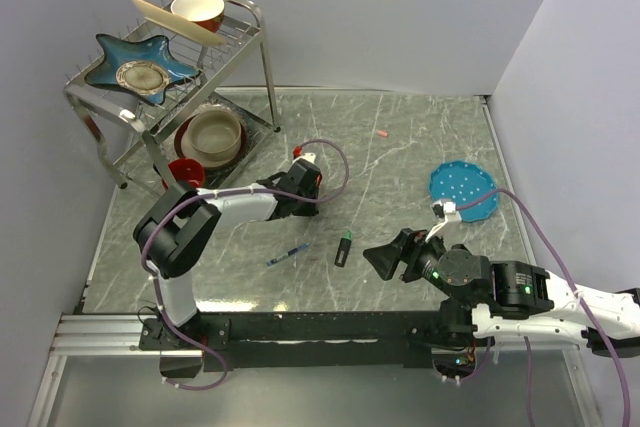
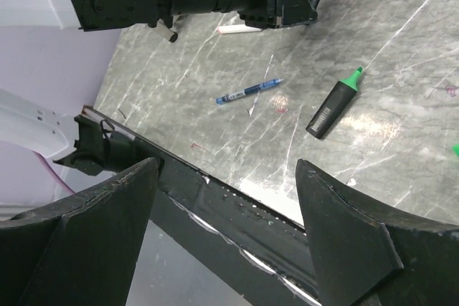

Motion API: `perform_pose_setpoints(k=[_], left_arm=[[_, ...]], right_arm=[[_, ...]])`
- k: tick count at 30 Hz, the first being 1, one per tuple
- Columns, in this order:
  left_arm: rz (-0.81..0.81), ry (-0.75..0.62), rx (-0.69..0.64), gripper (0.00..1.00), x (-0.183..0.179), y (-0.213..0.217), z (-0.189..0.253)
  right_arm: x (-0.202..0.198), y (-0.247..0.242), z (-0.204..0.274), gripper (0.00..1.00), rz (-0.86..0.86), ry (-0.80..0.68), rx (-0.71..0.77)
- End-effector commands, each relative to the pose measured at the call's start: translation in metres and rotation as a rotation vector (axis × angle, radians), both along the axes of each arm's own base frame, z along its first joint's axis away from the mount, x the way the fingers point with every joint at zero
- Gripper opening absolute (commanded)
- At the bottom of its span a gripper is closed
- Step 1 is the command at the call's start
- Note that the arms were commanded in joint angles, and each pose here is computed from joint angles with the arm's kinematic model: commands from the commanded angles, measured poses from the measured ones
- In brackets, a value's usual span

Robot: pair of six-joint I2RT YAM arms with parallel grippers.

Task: Insert the pens into the pen caps

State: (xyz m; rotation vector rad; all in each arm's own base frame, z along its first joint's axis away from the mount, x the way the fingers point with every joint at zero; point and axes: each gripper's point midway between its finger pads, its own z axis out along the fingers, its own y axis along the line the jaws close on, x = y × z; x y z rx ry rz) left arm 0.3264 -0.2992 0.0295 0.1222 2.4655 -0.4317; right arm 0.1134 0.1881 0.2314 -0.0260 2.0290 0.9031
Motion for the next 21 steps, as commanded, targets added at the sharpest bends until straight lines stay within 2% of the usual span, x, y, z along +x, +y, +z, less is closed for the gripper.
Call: perform_pose_setpoints(k=[1,4,6,11,12,13,15,16,18,21], left_arm=[[0.024,-0.06,-0.053,0.21,0.015,-0.013,0.019],[0.032,-0.063,-0.074,0.34,0.01,-0.012,0.02],[0.03,-0.062,-0.083,0.38,0.006,-0.011,0.022],[0.045,-0.114,-0.136,0.49,-0.001,-0.003,0.064],[0.055,-0.13,-0.145,0.57,-0.003,0.0,0.072],[0.057,-0.168,-0.193,0.72,-0.006,0.002,0.097],[0.063,-0.184,-0.216,0.88,-0.017,0.013,0.108],[0.06,-0.228,-0.26,0.92,-0.022,0.017,0.134],[0.067,-0.232,-0.26,0.98,-0.034,0.03,0.141],[0.035,-0.302,-0.327,0.99,-0.058,0.049,0.183]], right_arm=[[0.003,-0.001,0.015,0.85,-0.008,-0.025,0.024],[-0.003,0.007,0.016,0.84,0.035,-0.023,0.04],[-0.001,0.007,0.012,0.84,0.011,0.0,0.054],[0.007,0.0,-0.005,0.83,-0.095,0.053,0.018],[0.008,0.002,-0.005,0.82,-0.098,0.054,0.027],[0.009,0.004,-0.011,0.81,-0.104,0.058,0.021],[0.012,0.004,-0.017,0.8,-0.143,0.076,0.024],[0.014,0.005,-0.023,0.8,-0.163,0.085,0.004],[0.021,0.0,-0.028,0.8,-0.231,0.082,-0.019],[0.031,0.007,-0.03,0.8,-0.241,0.063,-0.085]])
